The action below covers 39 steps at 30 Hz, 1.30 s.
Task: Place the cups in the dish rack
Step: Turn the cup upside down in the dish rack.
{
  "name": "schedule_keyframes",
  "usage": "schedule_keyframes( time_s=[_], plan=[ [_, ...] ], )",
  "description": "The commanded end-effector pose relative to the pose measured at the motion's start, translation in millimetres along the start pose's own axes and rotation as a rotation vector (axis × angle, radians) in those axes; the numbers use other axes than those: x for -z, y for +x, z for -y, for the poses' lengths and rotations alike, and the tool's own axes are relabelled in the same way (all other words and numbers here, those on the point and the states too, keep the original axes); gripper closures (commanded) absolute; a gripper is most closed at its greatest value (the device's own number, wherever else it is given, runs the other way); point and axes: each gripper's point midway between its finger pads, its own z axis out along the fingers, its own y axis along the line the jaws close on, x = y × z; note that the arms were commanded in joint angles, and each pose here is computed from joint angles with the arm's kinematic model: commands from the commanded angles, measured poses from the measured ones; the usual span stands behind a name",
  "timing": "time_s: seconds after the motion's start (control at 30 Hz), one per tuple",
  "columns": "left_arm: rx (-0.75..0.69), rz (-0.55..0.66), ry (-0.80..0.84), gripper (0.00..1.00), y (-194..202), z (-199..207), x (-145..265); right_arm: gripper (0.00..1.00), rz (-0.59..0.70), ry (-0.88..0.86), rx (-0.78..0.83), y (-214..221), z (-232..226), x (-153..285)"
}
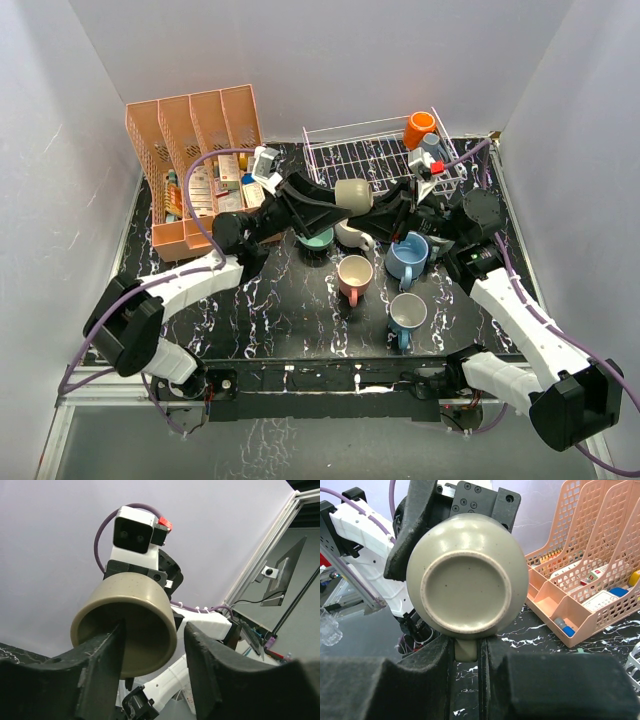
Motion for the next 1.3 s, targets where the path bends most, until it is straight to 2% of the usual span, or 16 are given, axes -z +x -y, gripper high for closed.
schedule_keyframes(
  time_s=[0.0, 0.47, 0.67, 0.9, 1.27],
  plan=[
    [-0.131, 0.091, 0.077, 0.47, -25, 39, 2, 0.92, 0.038, -0.026, 0.093, -15, -8, 0],
    [-0.161, 0.108, -0.047, 0.21, -28, 35, 16, 0.92, 0.008, -0.032, 0.147, -10, -8, 7],
    [-0.174, 0.114, -0.105, 0.13, -29, 31, 23, 0.92, -0.006, -0.032, 0.169, -9, -7, 9],
    [-0.203, 0.107, -0.178, 0.07, -29, 26, 32, 0.92, -0.015, -0.024, 0.187, -7, -4, 11],
    [-0.252, 0.052, -0.337, 0.06, -25, 8, 47, 0.92, -0.056, 0.004, 0.267, -4, 8, 14]
  ],
)
